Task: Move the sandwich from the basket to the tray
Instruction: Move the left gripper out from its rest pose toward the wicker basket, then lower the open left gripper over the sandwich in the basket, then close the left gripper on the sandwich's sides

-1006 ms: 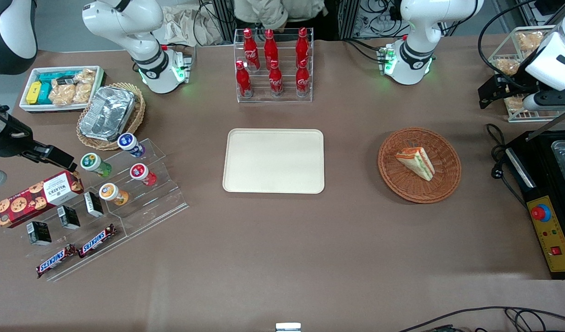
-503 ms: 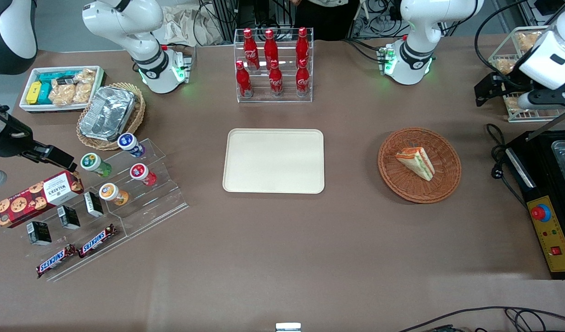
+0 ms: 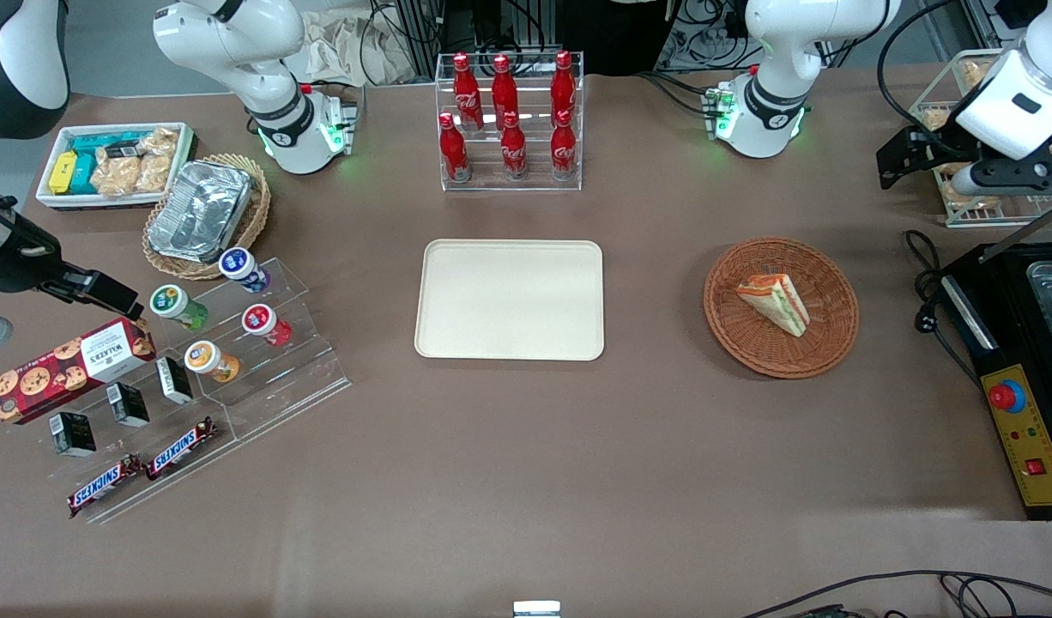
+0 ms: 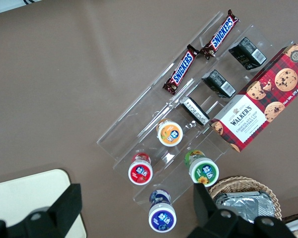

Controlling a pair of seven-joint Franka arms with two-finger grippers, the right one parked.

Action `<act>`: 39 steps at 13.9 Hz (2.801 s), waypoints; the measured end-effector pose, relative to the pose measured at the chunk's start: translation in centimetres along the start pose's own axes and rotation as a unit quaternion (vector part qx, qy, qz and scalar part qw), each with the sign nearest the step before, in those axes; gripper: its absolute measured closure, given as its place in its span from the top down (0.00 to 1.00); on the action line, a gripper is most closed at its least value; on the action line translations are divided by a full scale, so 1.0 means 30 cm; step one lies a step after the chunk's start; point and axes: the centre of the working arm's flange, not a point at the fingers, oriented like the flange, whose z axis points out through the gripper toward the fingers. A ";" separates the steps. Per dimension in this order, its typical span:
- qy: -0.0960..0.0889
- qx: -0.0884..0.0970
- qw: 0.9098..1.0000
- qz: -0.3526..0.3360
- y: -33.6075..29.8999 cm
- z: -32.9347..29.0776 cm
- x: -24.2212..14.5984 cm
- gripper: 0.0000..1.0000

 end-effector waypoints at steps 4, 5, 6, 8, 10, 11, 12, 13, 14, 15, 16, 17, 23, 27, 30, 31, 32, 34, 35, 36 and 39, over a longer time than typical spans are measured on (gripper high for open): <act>-0.008 0.002 1.000 -0.001 0.001 0.030 -0.048 1.00; -0.010 0.003 1.000 -0.001 0.002 0.039 -0.057 1.00; -0.012 0.003 1.000 -0.002 0.002 0.047 -0.064 1.00; -0.013 0.001 1.000 -0.016 0.004 0.088 -0.074 1.00; -0.008 -0.006 0.996 -0.083 0.011 0.177 -0.082 1.00; -0.005 -0.006 0.993 -0.121 0.017 0.229 -0.086 1.00; -0.002 -0.006 0.988 -0.155 0.030 0.276 -0.091 1.00; 0.000 -0.005 0.982 -0.191 0.046 0.319 -0.093 1.00; 0.005 -0.005 0.975 -0.220 0.062 0.357 -0.093 1.00; 0.010 -0.005 0.971 -0.239 0.074 0.397 -0.091 1.00; 0.013 -0.005 0.969 -0.248 0.082 0.438 -0.090 1.00; 0.016 -0.005 0.967 -0.254 0.086 0.480 -0.090 1.00; 0.021 -0.014 0.955 -0.294 0.088 0.712 -0.044 1.00; 0.027 -0.025 0.945 -0.324 0.097 0.840 0.041 1.00; 0.030 -0.031 0.935 -0.352 0.102 0.900 0.084 1.00; 0.029 -0.032 0.932 -0.359 0.103 0.916 0.094 1.00; 0.029 -0.034 0.930 -0.365 0.104 0.934 0.102 1.00; 0.026 -0.034 0.925 -0.377 0.107 0.971 0.114 1.00; 0.025 -0.035 0.923 -0.382 0.111 0.987 0.119 1.00; 0.024 -0.035 0.920 -0.388 0.118 0.998 0.122 1.00; 0.029 -0.039 0.916 -0.398 0.152 1.029 0.126 1.00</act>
